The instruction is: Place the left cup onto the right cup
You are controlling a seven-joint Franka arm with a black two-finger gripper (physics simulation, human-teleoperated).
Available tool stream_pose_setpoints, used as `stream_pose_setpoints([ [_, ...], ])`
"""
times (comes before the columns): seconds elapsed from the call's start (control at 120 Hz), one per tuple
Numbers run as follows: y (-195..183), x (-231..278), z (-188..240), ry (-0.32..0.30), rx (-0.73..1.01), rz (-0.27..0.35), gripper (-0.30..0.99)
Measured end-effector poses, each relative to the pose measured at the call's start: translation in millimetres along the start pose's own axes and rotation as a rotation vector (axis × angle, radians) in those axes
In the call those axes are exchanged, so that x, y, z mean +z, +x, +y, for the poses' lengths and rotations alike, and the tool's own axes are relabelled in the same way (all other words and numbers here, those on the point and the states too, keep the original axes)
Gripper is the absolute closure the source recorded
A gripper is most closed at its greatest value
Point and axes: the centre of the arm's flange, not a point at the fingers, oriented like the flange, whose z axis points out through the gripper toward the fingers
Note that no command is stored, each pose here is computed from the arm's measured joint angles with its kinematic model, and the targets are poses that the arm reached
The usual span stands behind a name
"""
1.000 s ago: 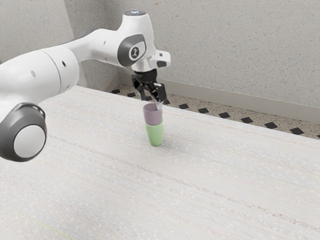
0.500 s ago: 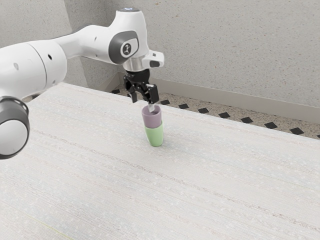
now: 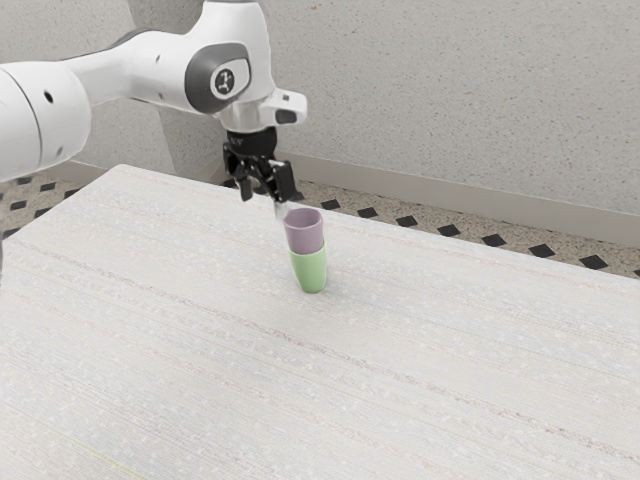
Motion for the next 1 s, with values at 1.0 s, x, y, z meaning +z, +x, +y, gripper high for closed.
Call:
stream_pose_setpoints([
  [1.0,-66.1,-97.8,12.9,0.018,0.012,0.089,0.0],
])
